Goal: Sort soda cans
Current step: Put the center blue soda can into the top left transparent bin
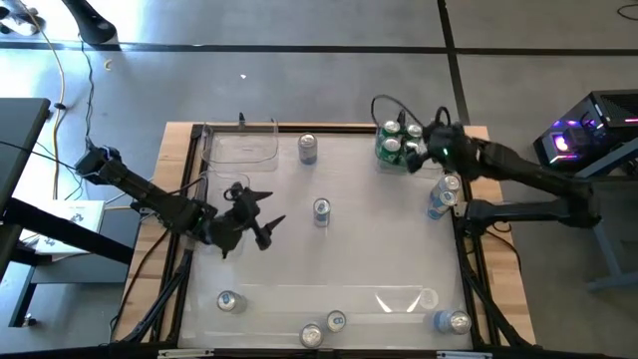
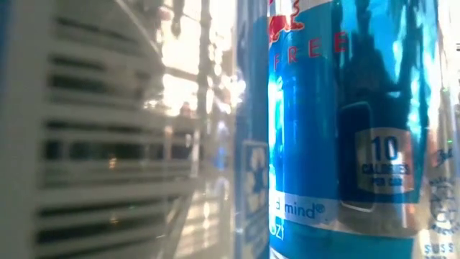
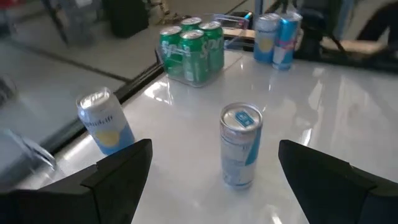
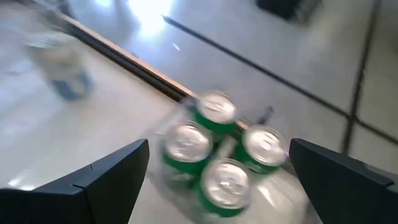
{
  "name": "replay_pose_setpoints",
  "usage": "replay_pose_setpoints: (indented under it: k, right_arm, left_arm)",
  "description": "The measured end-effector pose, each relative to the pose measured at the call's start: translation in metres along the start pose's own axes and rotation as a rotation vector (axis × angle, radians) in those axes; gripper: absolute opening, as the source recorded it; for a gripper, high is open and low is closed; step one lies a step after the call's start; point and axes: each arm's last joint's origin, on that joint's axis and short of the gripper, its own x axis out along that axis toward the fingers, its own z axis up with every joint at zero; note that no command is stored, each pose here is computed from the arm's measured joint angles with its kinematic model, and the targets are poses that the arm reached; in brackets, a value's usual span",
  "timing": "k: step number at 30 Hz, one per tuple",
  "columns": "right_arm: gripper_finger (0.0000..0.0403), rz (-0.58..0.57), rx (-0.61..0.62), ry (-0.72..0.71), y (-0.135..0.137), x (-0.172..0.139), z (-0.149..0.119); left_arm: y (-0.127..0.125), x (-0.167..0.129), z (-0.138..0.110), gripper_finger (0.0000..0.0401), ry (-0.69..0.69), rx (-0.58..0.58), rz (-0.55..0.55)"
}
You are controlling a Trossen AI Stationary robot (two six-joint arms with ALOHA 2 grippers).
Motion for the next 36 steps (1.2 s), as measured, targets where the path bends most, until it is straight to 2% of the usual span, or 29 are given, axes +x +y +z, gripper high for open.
replay_pose_setpoints:
  k: [2,4,9,12,14,17,19,21,26,31,36]
  right_arm:
    - [0.0385,0.048,-0.023,-0.054,0.01,-0.01,-0.007]
    - [0.0385,0.101,-0.039,-0.102,0.021,-0.016,-0.017]
    - [0.0385,0.261,-0.069,-0.21,0.064,-0.014,-0.062]
    - [0.0385,0.326,-0.06,-0.293,0.086,-0.009,-0.093]
    - [0.0385,0.369,-0.018,-0.34,0.095,-0.009,-0.106]
    - [0.0385,0.435,0.0,-0.378,0.103,-0.013,-0.119]
    - [0.0385,0.449,0.009,-0.391,0.107,-0.017,-0.123]
    - [0.0385,0.445,0.0,-0.394,0.109,-0.02,-0.126]
    - [0.0385,0.457,-0.01,-0.402,0.111,-0.026,-0.131]
    - [0.0385,0.465,0.0,-0.398,0.112,-0.028,-0.133]
    - [0.0385,0.474,-0.005,-0.398,0.112,-0.03,-0.134]
  left_arm:
    - [0.005,0.008,0.003,0.0349,0.013,-0.087,0.003]
    - [0.01,0.02,0.006,0.0349,0.048,-0.135,-0.043]
    - [0.032,0.047,0.024,0.0349,0.05,-0.143,-0.08]
    - [0.043,0.06,0.044,0.0349,0.057,-0.075,-0.164]
    - [0.044,0.067,0.056,0.0346,0.054,0.026,-0.304]
    - [0.036,0.076,0.061,0.0339,0.018,0.273,-0.584]
    - [0.029,0.084,0.057,0.0335,-0.006,0.345,-0.663]
    - [0.022,0.095,0.052,0.0332,-0.007,0.347,-0.665]
    - [0.012,0.126,0.032,0.0331,0.097,0.214,-0.51]
    - [0.0,0.143,0.01,0.0331,0.162,0.282,-0.503]
    - [-0.008,0.154,0.001,0.0331,0.141,0.292,-0.385]
